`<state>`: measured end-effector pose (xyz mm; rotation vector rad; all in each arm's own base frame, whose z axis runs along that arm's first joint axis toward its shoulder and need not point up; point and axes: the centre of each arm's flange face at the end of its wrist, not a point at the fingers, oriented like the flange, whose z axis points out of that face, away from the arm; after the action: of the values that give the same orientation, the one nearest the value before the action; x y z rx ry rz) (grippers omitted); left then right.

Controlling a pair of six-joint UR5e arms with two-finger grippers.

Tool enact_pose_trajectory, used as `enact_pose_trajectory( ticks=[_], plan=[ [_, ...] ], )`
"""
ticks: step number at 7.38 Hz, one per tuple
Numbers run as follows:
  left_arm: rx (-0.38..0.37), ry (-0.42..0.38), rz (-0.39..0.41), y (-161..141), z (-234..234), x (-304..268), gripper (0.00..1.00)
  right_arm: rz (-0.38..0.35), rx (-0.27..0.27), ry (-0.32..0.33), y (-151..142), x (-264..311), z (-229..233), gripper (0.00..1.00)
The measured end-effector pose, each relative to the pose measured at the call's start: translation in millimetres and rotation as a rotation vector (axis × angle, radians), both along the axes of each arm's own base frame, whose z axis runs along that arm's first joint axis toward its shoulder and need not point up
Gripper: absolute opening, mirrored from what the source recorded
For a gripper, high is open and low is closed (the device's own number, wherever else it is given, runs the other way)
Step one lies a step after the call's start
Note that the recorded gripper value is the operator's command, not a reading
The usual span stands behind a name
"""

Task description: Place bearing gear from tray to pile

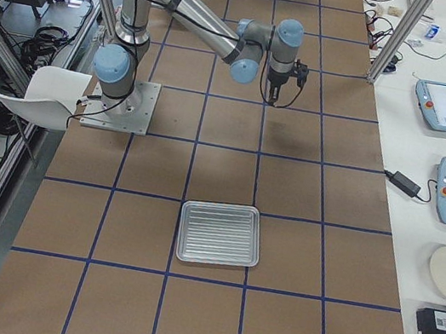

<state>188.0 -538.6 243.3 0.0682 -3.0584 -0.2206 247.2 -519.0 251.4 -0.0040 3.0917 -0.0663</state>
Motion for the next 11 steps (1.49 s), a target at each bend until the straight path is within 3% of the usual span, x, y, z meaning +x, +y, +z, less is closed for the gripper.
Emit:
enact_pose_trajectory(
  ticks=[1,3,4,5,6,7,8,9,10,11],
  plan=[
    [-0.006,-0.001,0.008,11,-18,2,0.0,0.031,0.001,-0.005,25,62,-10,0.22],
    [-0.018,-0.009,0.006,29,-44,-1,0.0,0.049,-0.006,-0.016,63,146,-39,0.5],
    [-0.018,-0.009,0.002,34,-50,-3,0.0,0.043,-0.003,-0.018,71,160,-49,0.91],
    [-0.015,-0.008,0.0,36,-53,-4,0.0,0.043,-0.004,-0.017,74,165,-54,1.0],
    [-0.013,-0.006,-0.002,37,-55,-5,0.29,0.056,-0.011,-0.015,72,166,-53,1.0],
    [-0.011,-0.005,-0.002,37,-57,-5,0.48,0.09,-0.029,-0.013,62,158,-46,1.0],
    [-0.01,-0.004,-0.002,37,-58,-5,0.5,0.109,-0.041,-0.006,41,137,-29,1.0],
    [-0.011,-0.006,-0.001,37,-57,-4,0.61,0.115,-0.036,0.005,14,102,-3,1.0],
    [-0.016,-0.012,-0.001,36,-53,-3,0.87,0.125,-0.027,0.011,-10,61,32,1.0],
    [-0.027,-0.021,-0.002,34,-46,-3,0.99,0.133,-0.018,0.015,-24,22,78,1.0]
  ],
)
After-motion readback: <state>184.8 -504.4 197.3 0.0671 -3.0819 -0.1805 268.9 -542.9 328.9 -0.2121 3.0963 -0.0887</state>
